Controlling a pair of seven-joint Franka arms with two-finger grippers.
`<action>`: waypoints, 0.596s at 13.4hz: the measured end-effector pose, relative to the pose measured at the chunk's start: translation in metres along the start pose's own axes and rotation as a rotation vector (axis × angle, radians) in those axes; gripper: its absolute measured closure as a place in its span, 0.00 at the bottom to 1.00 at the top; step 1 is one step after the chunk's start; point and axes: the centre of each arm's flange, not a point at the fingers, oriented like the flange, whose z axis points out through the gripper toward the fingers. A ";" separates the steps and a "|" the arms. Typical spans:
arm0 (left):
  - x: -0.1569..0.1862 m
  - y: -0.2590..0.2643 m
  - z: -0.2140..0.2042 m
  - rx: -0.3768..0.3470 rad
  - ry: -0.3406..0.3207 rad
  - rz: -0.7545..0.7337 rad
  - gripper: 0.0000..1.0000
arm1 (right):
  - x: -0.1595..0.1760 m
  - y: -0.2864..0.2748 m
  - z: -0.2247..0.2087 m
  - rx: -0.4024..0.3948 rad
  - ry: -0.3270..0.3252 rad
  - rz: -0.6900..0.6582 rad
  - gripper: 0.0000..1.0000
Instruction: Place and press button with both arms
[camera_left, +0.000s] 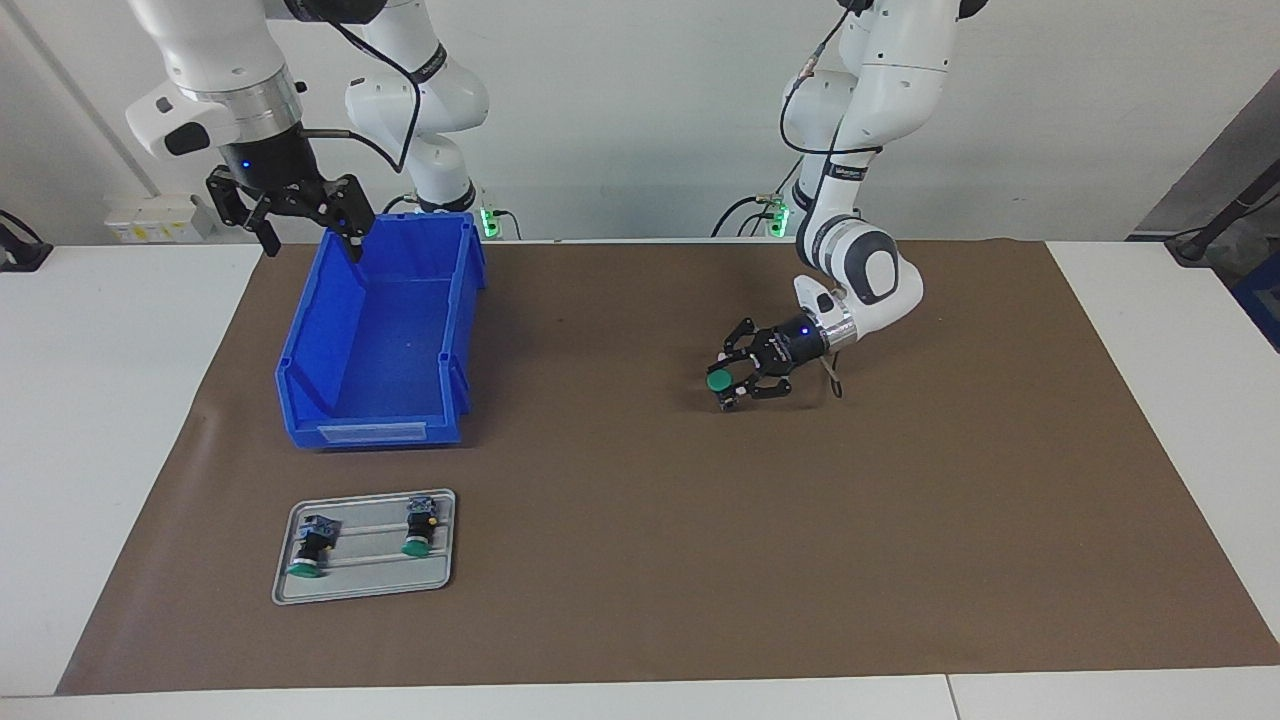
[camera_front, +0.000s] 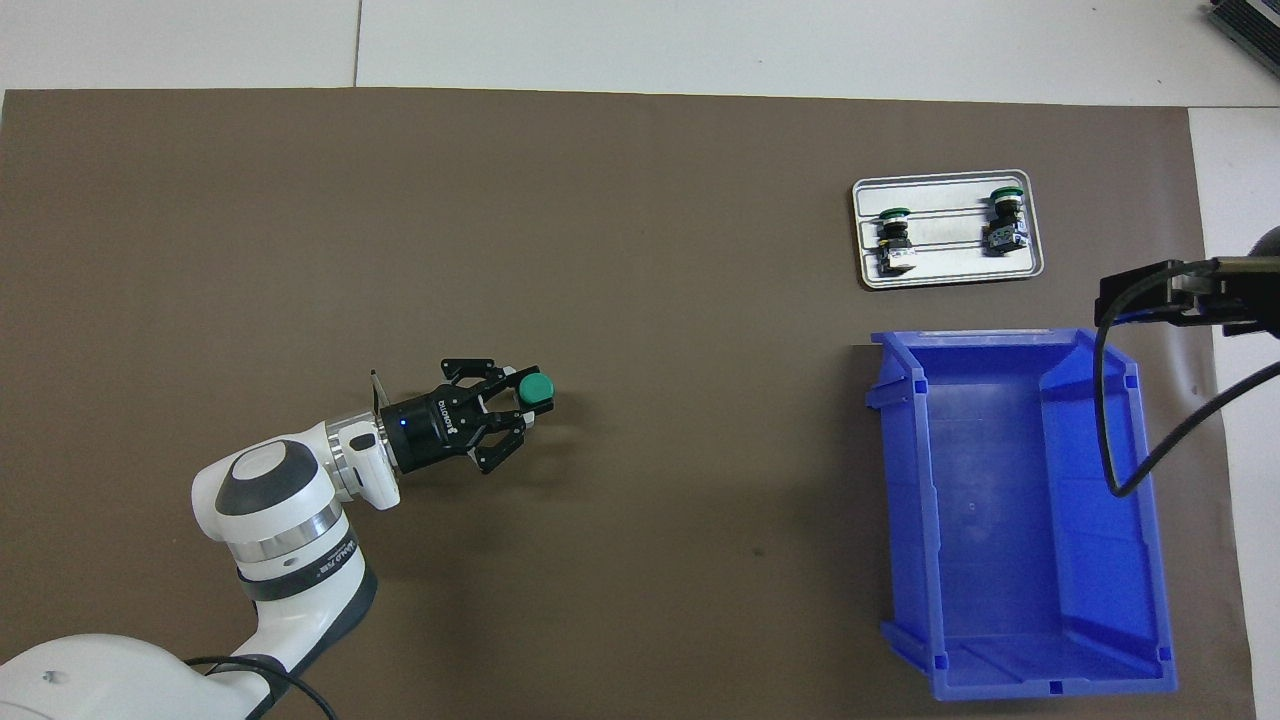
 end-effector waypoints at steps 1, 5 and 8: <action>-0.001 0.000 0.000 0.000 -0.001 0.002 0.59 | 0.000 0.000 0.000 0.000 0.000 0.000 0.00; -0.003 0.000 -0.002 0.004 -0.005 0.000 0.55 | 0.000 0.000 0.000 0.000 0.000 0.000 0.00; -0.005 -0.003 -0.008 -0.009 -0.031 0.014 0.50 | 0.000 0.000 0.000 0.000 0.000 0.000 0.00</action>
